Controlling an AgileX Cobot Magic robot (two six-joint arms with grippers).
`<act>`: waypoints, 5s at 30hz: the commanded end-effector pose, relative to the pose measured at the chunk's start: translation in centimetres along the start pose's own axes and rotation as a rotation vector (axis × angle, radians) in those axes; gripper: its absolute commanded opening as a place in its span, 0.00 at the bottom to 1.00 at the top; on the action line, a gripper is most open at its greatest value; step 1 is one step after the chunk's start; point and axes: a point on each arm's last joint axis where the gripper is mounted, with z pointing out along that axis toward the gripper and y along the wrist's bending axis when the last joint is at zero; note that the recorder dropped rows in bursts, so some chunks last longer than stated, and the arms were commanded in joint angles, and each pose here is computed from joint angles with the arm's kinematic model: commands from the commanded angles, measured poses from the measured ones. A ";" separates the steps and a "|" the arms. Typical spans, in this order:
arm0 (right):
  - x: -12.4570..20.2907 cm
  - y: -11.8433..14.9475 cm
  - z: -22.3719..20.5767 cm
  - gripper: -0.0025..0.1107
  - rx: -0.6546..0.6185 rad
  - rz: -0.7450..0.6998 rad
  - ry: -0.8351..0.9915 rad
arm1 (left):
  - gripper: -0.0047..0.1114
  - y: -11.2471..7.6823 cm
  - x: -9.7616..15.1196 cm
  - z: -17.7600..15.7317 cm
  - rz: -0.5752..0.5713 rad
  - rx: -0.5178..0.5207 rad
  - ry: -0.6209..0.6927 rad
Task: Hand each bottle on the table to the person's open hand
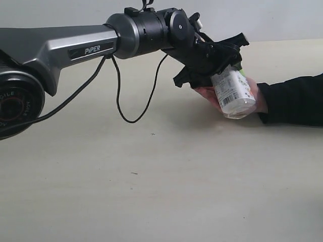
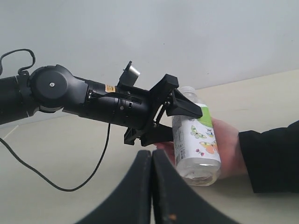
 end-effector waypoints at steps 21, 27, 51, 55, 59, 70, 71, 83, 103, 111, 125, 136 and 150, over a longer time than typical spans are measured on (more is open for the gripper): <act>0.0 0.0 -0.1 0.02 -0.001 -0.004 -0.005 | 0.80 -2.3 -1.4 -5.4 0.120 -0.009 0.043; 0.0 0.0 -0.1 0.02 -0.001 -0.004 -0.005 | 0.79 -3.8 -1.3 -9.1 0.406 -0.009 0.112; 0.0 0.0 -0.1 0.02 -0.001 -0.004 -0.005 | 0.06 -4.9 3.6 -24.9 0.864 0.045 0.223; 0.0 0.0 -0.1 0.02 -0.001 -0.004 -0.005 | 0.06 -2.5 6.5 -28.6 0.889 0.099 0.089; 0.0 0.0 -0.1 0.02 -0.001 -0.004 -0.005 | 0.06 1.6 10.3 -32.5 0.947 0.098 -0.017; 0.0 0.0 -0.1 0.02 -0.001 -0.004 -0.005 | 0.06 10.1 19.3 -40.6 0.988 0.169 -0.167; 0.0 0.0 -0.1 0.02 -0.001 -0.004 -0.005 | 0.06 10.5 19.8 -41.1 0.995 0.179 -0.178; 0.0 0.0 -0.1 0.02 -0.001 -0.004 -0.005 | 0.06 12.0 21.7 -44.3 1.061 0.212 -0.314; 0.3 0.0 -0.1 0.02 -0.008 -0.004 0.021 | 0.06 13.1 23.8 -48.9 0.897 -0.139 -0.948; 0.3 0.0 -0.1 0.02 -0.008 -0.004 0.021 | 0.06 14.7 23.2 -47.5 0.831 -0.202 -0.904; 0.3 0.0 -0.1 0.02 -0.008 -0.004 0.021 | 0.06 23.4 21.3 -40.9 0.513 -0.399 -1.036; 0.3 0.0 -0.1 0.02 -0.008 -0.004 0.021 | 0.06 24.6 21.9 -39.8 0.482 -0.418 -0.996; 0.3 0.0 -0.1 0.02 -0.008 -0.004 0.021 | 0.06 26.4 22.6 -37.6 0.524 -0.437 -0.860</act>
